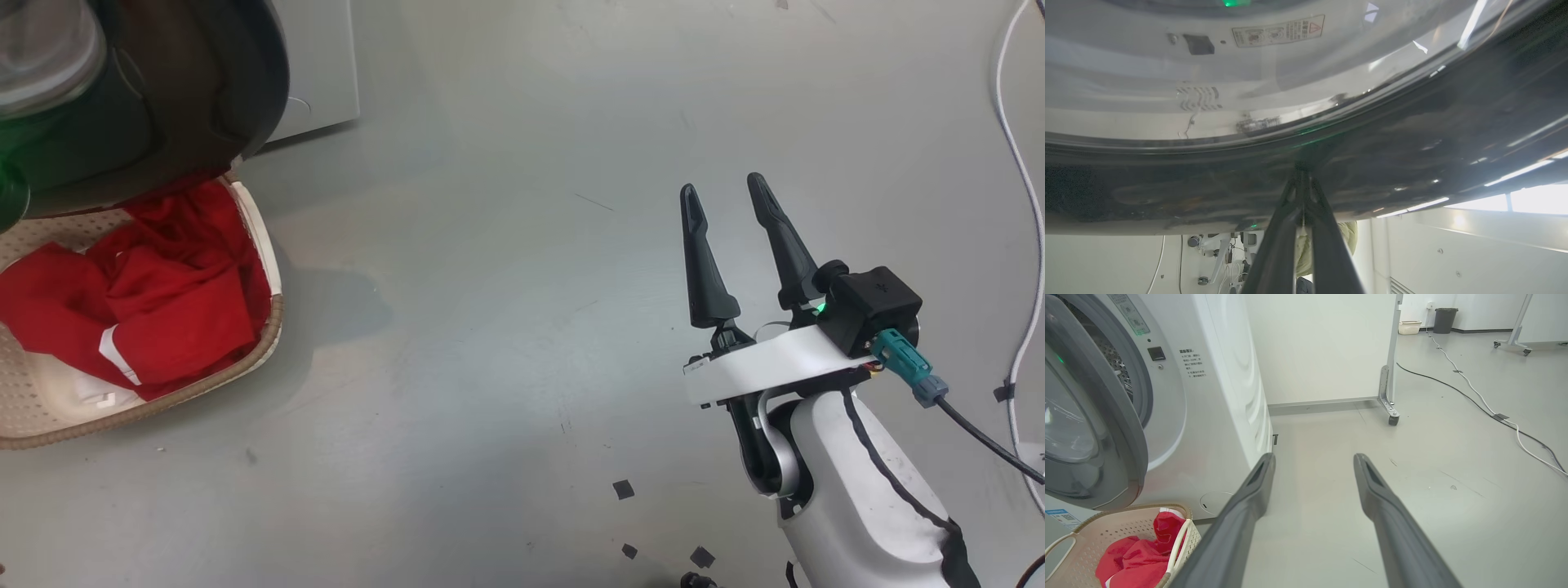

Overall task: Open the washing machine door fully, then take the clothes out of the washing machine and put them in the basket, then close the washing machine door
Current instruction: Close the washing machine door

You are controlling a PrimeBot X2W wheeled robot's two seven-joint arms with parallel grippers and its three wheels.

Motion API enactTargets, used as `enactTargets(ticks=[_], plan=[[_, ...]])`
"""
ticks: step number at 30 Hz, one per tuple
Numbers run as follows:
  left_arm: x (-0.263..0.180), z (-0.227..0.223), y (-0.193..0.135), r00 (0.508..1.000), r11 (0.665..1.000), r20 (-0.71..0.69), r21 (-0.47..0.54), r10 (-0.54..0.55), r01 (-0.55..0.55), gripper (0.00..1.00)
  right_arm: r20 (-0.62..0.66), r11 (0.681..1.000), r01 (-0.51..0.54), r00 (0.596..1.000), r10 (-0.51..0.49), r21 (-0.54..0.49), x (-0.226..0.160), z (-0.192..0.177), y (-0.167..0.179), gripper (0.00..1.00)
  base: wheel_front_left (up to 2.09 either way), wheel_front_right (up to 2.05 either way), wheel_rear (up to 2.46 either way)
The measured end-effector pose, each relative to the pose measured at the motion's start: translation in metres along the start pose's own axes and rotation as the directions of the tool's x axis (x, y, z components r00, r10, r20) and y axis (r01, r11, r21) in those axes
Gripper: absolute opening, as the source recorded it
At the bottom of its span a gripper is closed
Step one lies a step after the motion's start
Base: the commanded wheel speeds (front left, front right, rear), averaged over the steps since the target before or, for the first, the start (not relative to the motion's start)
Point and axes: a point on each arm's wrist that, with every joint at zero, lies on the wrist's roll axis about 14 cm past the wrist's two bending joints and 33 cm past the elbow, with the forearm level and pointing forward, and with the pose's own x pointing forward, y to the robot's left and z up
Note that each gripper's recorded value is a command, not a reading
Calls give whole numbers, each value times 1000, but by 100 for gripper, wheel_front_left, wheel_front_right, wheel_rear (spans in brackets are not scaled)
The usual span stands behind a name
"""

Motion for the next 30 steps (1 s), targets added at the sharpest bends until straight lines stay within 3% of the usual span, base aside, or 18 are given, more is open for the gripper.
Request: enactTargets(ticks=[11, 19, 20, 23, 24, 30], plan=[[-20, 0, -6, 1000, 999, 25, 37, -18, 17, 0, -3, 999, -43, 999, 43, -28, 9, -6, 14, 100, 0, 0, 0], [-61, 7, 4, 990, 997, 138, 73, -4, -6, 0, -4, 996, -81, 997, 81, -35, 17, -9, 27, 100, 0, 0, 0], [-68, 8, 7, 988, 996, 155, 89, 13, -27, 6, -4, 995, -88, 996, 88, -37, 18, -9, 30, 100, 0, 0, 0], [-86, 5, 11, 981, 995, 191, 89, 29, -47, 83, -6, 993, -111, 994, 111, -35, 19, -11, 38, 100, 0, 0, 0], [-91, 4, 12, 978, 995, 207, 87, 33, -52, 100, -6, 993, -116, 993, 116, -35, 19, -11, 40, 100, 0, 0, 0], [-125, -7, 24, 951, 991, 297, 74, 86, -113, 100, 0, 990, -136, 991, 136, -26, 17, -9, 49, 100, 0, 0, 0]])
